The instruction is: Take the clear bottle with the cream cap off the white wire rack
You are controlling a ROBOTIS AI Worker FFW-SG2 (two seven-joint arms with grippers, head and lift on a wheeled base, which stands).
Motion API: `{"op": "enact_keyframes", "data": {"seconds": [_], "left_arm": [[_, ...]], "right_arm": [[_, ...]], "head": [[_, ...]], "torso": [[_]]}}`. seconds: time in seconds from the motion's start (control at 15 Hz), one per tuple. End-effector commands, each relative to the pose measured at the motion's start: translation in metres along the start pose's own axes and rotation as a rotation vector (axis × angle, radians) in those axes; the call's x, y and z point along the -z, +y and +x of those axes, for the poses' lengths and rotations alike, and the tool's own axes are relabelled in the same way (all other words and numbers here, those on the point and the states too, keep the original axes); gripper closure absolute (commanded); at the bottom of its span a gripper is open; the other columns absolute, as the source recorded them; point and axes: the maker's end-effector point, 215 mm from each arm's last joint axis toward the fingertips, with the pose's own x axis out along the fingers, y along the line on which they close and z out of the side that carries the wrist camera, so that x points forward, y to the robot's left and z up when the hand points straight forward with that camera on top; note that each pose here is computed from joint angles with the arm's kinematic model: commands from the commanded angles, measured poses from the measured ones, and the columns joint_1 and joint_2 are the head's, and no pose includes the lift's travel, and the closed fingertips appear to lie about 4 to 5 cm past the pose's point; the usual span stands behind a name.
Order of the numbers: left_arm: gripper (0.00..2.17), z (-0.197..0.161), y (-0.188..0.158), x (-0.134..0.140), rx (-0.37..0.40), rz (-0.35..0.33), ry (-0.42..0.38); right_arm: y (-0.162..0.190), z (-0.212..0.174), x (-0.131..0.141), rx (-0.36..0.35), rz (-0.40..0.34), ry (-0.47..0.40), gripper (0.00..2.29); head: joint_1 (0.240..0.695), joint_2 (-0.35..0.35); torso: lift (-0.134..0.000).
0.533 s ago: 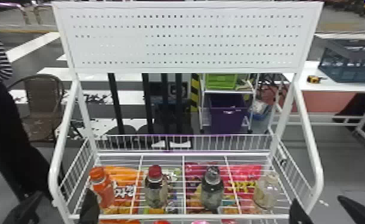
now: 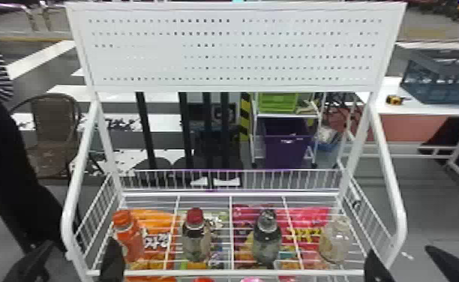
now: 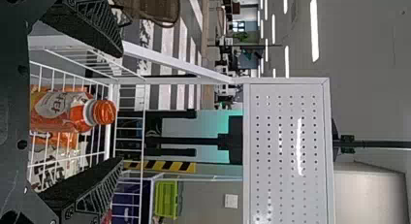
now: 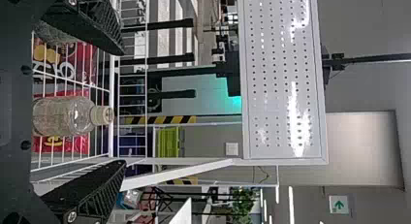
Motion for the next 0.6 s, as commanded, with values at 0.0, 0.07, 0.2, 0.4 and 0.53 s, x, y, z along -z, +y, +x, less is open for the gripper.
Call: {"op": "enact_keyframes", "data": {"seconds": [0.0, 0.07, 0.2, 0.4, 0.53], "left_arm": [[0.12, 0.000, 0.000, -0.001, -0.001, -0.002, -0.001], [0.12, 0.000, -0.002, -0.001, 0.003, -0.002, 0.000], [0.12, -0.001, -0.002, -0.001, 0.003, -0.002, 0.001], [0.12, -0.001, -0.003, 0.002, 0.005, -0.003, 0.005], [0.12, -0.001, -0.003, 0.003, 0.006, -0.003, 0.008]], "right_arm": [[-0.001, 0.000, -0.001, 0.003, 0.000, -0.002, 0.10], [-0.003, 0.000, 0.002, 0.013, 0.001, 0.003, 0.10], [-0.008, 0.003, 0.020, 0.022, 0.003, 0.033, 0.10], [-0.021, 0.019, 0.079, 0.043, 0.008, 0.105, 0.10], [-0.028, 0.035, 0.091, 0.052, -0.040, 0.007, 0.10]], "head": [[0.499, 0.000], [0.499, 0.000], [0.499, 0.000], [0.499, 0.000], [0.499, 0.000]], "torso": [[0.000], [0.000], [0.000], [0.000], [0.000]]}}
